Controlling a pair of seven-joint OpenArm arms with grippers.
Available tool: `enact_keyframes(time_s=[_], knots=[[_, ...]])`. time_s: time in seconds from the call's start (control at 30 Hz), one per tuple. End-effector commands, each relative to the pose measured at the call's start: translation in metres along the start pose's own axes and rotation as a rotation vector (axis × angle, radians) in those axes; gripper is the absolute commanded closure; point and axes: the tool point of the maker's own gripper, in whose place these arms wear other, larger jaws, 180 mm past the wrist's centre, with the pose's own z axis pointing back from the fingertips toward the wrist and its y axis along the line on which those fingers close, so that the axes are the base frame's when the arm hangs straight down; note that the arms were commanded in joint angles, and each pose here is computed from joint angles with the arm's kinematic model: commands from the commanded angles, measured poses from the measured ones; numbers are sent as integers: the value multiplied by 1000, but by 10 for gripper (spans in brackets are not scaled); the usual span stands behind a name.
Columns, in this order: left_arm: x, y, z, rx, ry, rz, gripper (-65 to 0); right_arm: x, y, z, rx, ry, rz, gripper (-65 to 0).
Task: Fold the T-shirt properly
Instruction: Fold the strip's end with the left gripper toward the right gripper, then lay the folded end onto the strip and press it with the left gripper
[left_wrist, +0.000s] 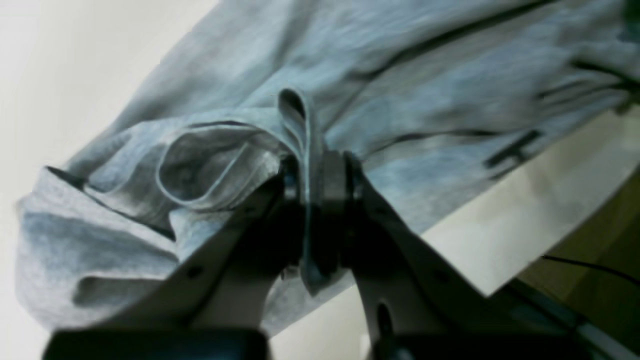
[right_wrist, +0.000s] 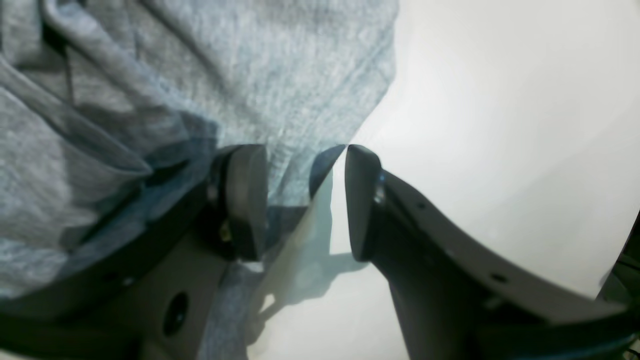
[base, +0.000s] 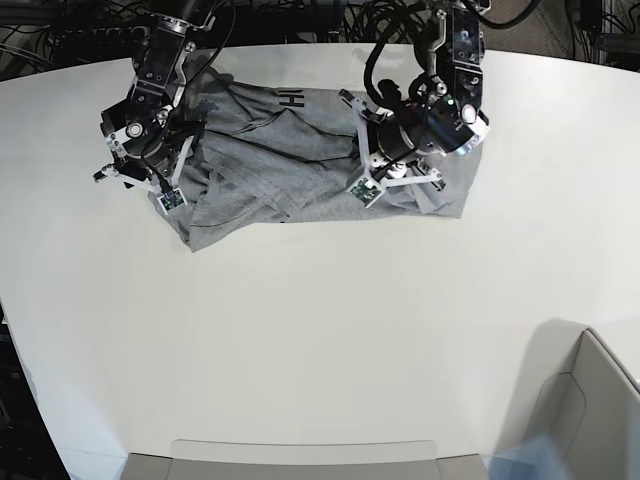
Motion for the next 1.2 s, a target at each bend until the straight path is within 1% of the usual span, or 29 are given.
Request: enact_keyframes(time_s=[0.0,0.1,0.2,0.27,0.37,0.4,0.43,0.57,0.7,0.77,0.8,0.87,0.93,1.0,1.07,1.17], knots=[[13,-2,3,-5,-44,-16,0,8,-4,3,-6,-24,12,-257],[14,-15,-2,-39,-36,-46,0,8,-4,3,-6,-25,14,-257],[11,-16,-6,-47,-23,-47,0,8,-4,3,-6,-25,14,-257],[6,-11,-4,-35,-11,-56,-87,8,-4,3,-6,-25,14,-257],[10,-11,0,-31,-26,-66,-222,8,-4,3,-6,-25,14,-257],[12,-11,2,-27,-36,-71,-254,8,-4,3,-5,-24,14,-257],[15,-12,4,-26,-47,-71,-267,8,-4,3,-5,-24,14,-257],[23,-19,4,-50,-73,-59,-237,9,-3,2,-3,-25,18,-257],[31,-31,6,-120,-120,-45,-231,2,5,-6,28,0,21,-257],[31,-30,6,-125,-128,-34,-220,3,5,-9,32,4,17,-257],[30,-25,7,-115,-127,-21,-205,2,5,-10,36,6,17,-257],[20,0,11,-56,-123,50,-177,2,6,-10,38,7,17,-257],[8,28,17,12,-117,125,-170,2,6,-10,38,7,17,-257],[-5,50,24,71,-110,191,-181,2,6,-10,38,7,17,-257],[-13,63,29,105,-106,231,-204,2,6,-10,38,7,17,-257],[-17,64,30,110,-101,240,-244,3,7,-10,40,5,21,-257]])
